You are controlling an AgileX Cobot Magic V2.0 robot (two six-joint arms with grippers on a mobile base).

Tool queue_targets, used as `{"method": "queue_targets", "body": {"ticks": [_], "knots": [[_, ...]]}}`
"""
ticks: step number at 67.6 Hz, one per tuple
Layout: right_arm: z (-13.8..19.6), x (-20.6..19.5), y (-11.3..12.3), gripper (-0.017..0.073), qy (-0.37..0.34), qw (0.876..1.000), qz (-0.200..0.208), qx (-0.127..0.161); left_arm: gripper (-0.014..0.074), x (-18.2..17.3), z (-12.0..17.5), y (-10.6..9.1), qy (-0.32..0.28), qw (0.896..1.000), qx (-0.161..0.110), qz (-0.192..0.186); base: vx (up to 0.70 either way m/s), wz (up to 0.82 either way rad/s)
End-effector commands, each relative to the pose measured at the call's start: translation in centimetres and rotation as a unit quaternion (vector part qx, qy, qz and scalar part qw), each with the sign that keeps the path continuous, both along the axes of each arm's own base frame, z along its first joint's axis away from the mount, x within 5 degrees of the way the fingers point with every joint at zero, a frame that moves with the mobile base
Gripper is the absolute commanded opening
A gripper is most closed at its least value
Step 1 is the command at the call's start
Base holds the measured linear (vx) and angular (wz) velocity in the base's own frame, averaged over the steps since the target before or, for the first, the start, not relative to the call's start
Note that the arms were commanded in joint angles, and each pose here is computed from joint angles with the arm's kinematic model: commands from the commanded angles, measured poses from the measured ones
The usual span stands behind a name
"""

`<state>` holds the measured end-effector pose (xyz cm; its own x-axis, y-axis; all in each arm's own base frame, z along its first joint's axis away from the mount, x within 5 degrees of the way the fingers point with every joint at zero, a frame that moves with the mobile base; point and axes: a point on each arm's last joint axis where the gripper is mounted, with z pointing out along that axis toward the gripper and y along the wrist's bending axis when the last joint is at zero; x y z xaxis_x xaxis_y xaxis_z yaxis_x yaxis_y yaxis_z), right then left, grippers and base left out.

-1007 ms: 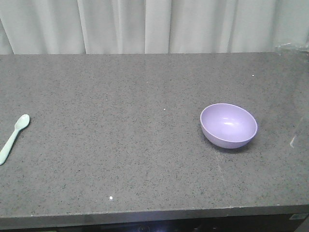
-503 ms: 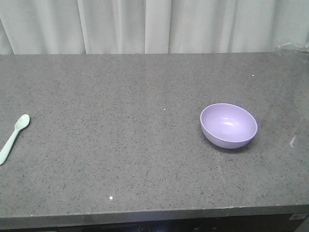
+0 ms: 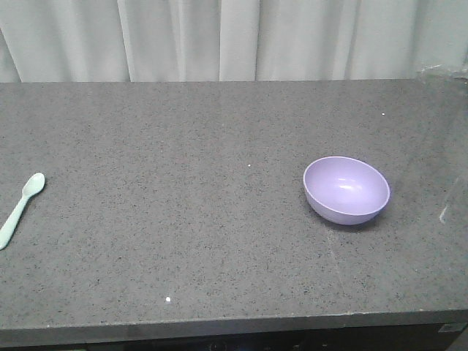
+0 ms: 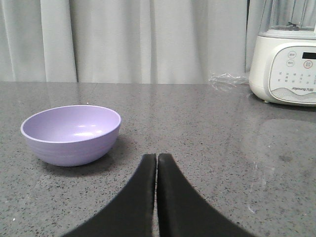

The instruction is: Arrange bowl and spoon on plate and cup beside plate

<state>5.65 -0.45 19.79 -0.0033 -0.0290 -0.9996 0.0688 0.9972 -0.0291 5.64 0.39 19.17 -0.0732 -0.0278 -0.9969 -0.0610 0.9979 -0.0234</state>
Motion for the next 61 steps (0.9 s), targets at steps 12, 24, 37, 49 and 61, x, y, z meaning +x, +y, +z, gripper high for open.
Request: {"method": "queue_targets", "body": {"ticks": [12, 24, 37, 49, 61], "knots": [[0.59, -0.07, 0.14, -0.0003, -0.039, 0.999, 0.006, -0.007, -0.0006, -0.1, 0.95, -0.07, -0.044, 0.999, -0.003, -0.004, 0.0, 0.0], [0.59, -0.07, 0.14, -0.0003, -0.039, 0.999, 0.006, -0.007, -0.0006, -0.1, 0.95, -0.07, -0.044, 0.999, -0.003, -0.004, 0.0, 0.0], [0.59, -0.07, 0.14, -0.0003, -0.039, 0.999, 0.006, -0.007, -0.0006, -0.1, 0.95, -0.07, -0.044, 0.999, -0.003, -0.004, 0.0, 0.0], [0.59, -0.07, 0.14, -0.0003, -0.039, 0.999, 0.006, -0.007, -0.0006, -0.1, 0.95, -0.07, -0.044, 0.999, -0.003, -0.004, 0.0, 0.0], [0.59, -0.07, 0.14, -0.0003, -0.039, 0.999, 0.006, -0.007, -0.0006, -0.1, 0.95, -0.07, -0.044, 0.999, -0.003, -0.004, 0.0, 0.0]]}}
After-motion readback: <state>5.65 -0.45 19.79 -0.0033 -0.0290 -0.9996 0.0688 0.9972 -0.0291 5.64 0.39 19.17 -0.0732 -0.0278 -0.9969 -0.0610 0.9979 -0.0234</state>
